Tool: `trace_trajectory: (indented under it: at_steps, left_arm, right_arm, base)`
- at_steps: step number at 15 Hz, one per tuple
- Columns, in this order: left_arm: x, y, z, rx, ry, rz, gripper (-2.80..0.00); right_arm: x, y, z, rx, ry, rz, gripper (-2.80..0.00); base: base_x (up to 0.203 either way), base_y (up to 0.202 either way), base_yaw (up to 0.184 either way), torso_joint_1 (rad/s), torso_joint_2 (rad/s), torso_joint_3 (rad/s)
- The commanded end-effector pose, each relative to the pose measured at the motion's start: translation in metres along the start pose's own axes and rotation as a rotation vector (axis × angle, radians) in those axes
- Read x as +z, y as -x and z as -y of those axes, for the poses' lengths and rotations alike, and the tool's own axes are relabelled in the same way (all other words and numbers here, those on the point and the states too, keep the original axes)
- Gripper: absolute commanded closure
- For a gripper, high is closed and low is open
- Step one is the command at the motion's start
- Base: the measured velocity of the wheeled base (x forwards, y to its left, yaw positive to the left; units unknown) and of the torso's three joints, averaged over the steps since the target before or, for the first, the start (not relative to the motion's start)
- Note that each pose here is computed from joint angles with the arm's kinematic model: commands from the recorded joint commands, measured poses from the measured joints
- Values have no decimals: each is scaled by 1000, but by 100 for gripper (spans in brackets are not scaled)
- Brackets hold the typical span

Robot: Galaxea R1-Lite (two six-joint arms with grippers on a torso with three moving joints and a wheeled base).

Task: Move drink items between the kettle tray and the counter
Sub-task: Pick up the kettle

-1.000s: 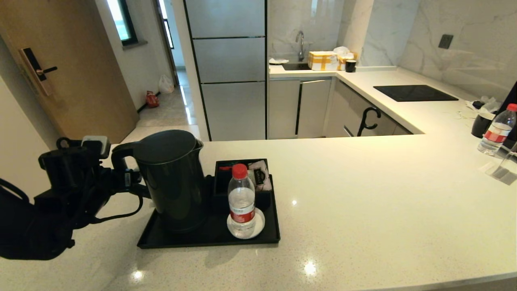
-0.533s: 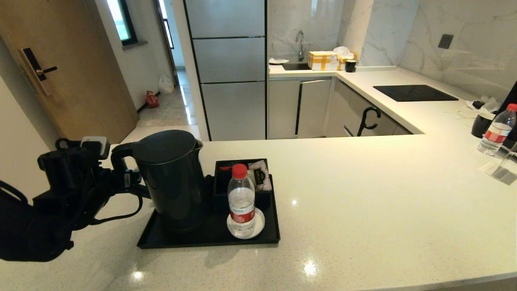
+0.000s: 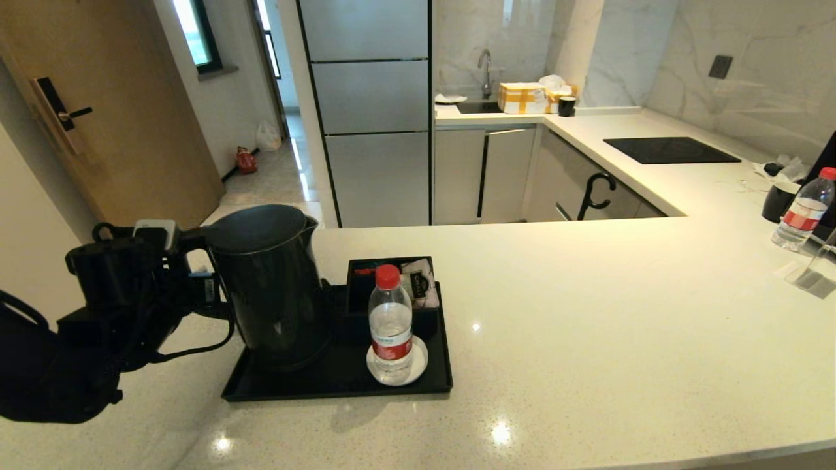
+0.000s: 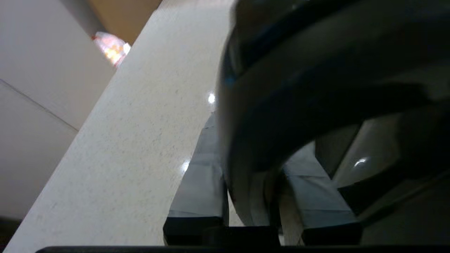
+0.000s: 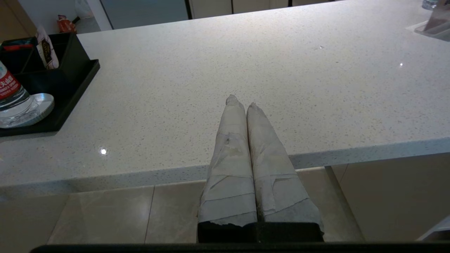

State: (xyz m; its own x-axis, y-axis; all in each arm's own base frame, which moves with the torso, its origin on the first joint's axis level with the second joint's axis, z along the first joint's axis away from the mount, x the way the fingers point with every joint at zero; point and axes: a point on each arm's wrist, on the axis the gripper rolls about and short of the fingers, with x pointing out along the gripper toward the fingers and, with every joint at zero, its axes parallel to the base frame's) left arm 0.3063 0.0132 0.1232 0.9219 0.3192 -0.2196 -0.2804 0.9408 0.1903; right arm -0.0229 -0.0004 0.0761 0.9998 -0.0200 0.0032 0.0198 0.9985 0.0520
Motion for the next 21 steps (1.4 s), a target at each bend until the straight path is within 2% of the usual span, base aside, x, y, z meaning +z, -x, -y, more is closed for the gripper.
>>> trace_trajectory:
  at_steps: [1, 5, 8, 9, 11, 13, 16, 18, 21]
  left_arm:
    - [0, 0, 0, 3, -2, 0, 0]
    - [2, 0, 1, 1, 19, 10, 0]
    - [10, 4, 8, -12, 38, 36, 0]
    - [15, 4, 9, -7, 61, 52, 0]
    - [15, 4, 10, -6, 62, 52, 0]
    - [25, 8, 15, -9, 90, 83, 0]
    - [29, 8, 16, -3, 96, 95, 0]
    - [41, 7, 18, -7, 158, 126, 0]
    - [41, 7, 19, -7, 159, 126, 0]
  right_arm:
    - [0, 0, 0, 0, 0, 0, 0]
    - [0, 0, 0, 0, 0, -2, 0]
    - [0, 0, 0, 0, 0, -2, 0]
    - [0, 0, 0, 0, 0, -2, 0]
    - [0, 0, 0, 0, 0, -1, 0]
    - [0, 0, 0, 0, 0, -2, 0]
    - [0, 0, 0, 0, 0, -2, 0]
    - [0, 0, 0, 0, 0, -2, 0]
    - [0, 0, 0, 0, 0, -2, 0]
  base:
    - [0, 0, 0, 0, 0, 0]
    - [0, 0, 0, 0, 0, 0]
    - [0, 0, 0, 0, 0, 0]
    - [0, 0, 0, 0, 0, 0]
    - [0, 0, 0, 0, 0, 0]
    - [0, 0, 0, 0, 0, 0]
    - [0, 0, 0, 0, 0, 0]
    - [0, 0, 0, 0, 0, 0]
    - [0, 0, 0, 0, 0, 0]
